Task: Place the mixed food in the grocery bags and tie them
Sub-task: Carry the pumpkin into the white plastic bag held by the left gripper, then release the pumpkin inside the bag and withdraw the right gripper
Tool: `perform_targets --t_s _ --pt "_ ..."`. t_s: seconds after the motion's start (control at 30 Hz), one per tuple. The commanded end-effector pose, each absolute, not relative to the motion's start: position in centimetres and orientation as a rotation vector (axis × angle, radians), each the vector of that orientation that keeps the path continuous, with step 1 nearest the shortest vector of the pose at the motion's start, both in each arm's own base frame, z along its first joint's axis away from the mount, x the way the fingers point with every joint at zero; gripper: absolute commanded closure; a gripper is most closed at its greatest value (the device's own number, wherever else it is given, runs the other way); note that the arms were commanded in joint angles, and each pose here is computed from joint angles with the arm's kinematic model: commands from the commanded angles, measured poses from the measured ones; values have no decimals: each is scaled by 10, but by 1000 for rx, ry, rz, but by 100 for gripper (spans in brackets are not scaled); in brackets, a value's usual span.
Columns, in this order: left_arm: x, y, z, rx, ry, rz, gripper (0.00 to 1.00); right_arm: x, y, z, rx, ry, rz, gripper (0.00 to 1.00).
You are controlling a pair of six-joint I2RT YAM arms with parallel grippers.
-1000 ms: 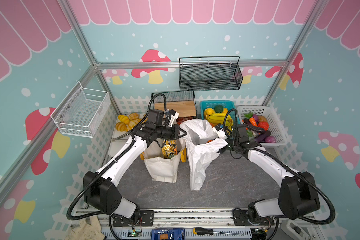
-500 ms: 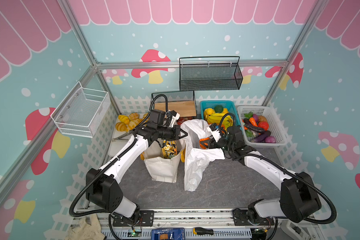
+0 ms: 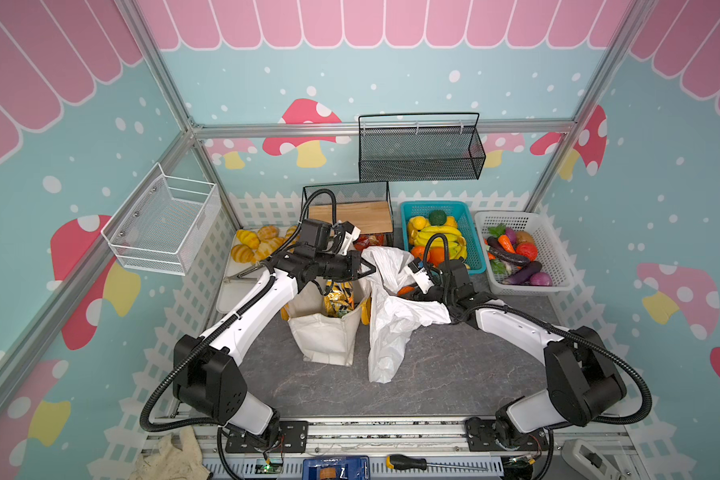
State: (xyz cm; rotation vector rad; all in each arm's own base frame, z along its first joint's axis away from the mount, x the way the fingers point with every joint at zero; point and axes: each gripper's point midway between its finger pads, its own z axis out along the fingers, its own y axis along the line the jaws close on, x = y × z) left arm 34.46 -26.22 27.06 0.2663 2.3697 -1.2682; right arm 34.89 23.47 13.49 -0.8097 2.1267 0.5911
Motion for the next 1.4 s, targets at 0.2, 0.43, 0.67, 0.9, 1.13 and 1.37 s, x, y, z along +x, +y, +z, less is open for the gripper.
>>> perform_targets --t_s 0.2,0.43,0.67,0.9,1.13,1.37 --pt "353 -258 272 262 2347 -1229 100 346 221 164 -724 2178 541 18" --pt "354 -257 271 255 2351 -1223 100 332 237 197 -760 2029 713 23" --pt "354 -257 269 248 2360 -1229 100 326 206 206 -613 2026 770 27" --pt "353 -257 268 252 2359 -1226 100 322 133 177 -239 2149 665 26" --pt "352 -258 270 256 2356 -1234 100 339 134 135 -75 2234 725 30" --pt "352 -257 271 256 2353 -1230 100 352 158 106 -49 2254 927 30"
